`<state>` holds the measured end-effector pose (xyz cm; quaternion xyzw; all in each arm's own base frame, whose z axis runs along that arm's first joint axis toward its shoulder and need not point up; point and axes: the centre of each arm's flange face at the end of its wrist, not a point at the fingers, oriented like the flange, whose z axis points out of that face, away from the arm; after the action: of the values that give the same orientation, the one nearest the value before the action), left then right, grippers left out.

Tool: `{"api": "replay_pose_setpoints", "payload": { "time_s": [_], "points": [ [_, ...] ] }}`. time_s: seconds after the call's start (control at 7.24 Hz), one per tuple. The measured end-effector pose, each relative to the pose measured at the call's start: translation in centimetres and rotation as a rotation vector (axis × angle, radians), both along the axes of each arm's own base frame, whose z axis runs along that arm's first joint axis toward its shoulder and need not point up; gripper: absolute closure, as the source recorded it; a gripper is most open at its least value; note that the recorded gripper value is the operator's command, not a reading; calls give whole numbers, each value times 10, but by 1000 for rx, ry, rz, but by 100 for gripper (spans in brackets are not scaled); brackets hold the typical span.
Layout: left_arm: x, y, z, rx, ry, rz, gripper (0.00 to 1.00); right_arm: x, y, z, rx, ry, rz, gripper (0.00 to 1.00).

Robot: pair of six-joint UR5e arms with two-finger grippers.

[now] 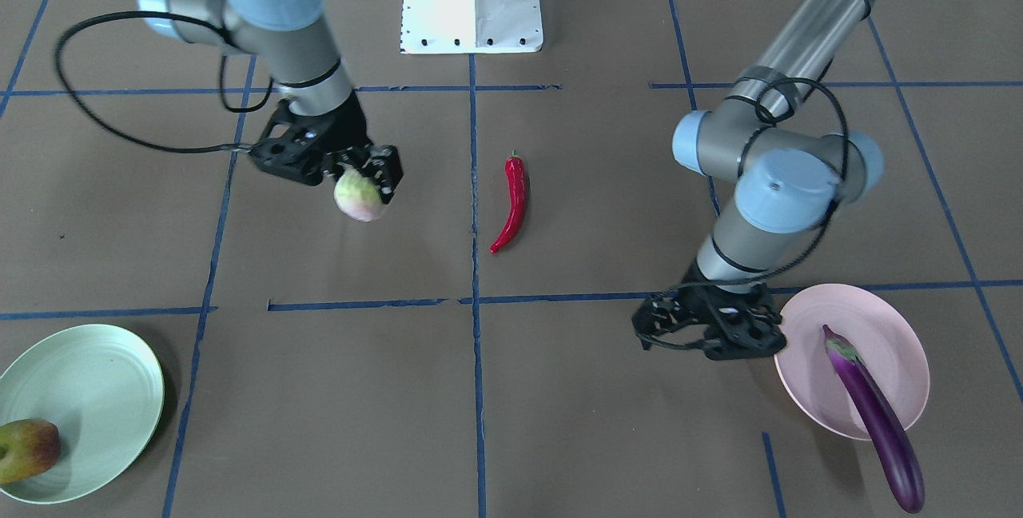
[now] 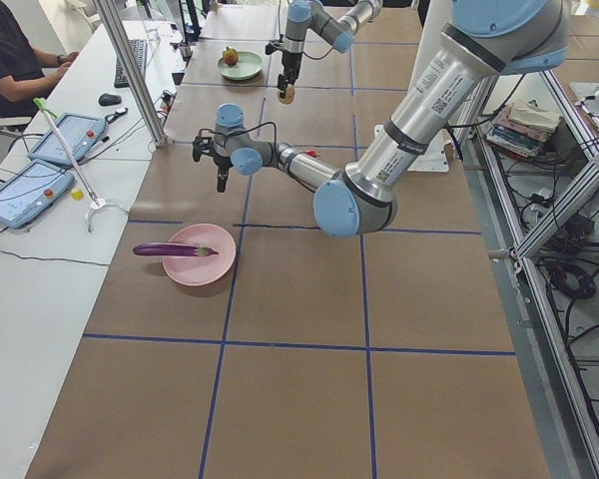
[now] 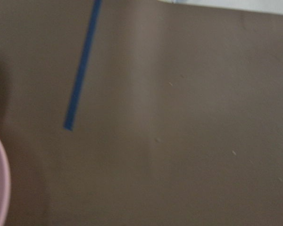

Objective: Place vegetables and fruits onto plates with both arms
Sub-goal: 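Carry the pale fruit to the green plate while the left returns to the chili, then grasp the red chili with the left gripper while the right releases the fruit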

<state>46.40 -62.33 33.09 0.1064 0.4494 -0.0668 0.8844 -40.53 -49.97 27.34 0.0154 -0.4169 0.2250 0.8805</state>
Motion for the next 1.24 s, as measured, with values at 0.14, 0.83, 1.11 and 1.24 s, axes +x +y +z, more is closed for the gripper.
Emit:
{"api": "replay_pose_setpoints", "payload": {
  "time_s": [0.14,0.83,1.11,1.24],
  "points": [
    [35,38,-20,4,35,48,0,55,-53,44,45,89,-3,100],
    [122,130,-83,-3,55,145,0,150,-188,220,51,343,-66,0],
    [133,139,-96,-27,16,164,8,149,-192,232,62,352,-74,0],
    [134,143,-102,-32,8,169,13,148,-192,232,68,352,-78,0]
  ]
}}
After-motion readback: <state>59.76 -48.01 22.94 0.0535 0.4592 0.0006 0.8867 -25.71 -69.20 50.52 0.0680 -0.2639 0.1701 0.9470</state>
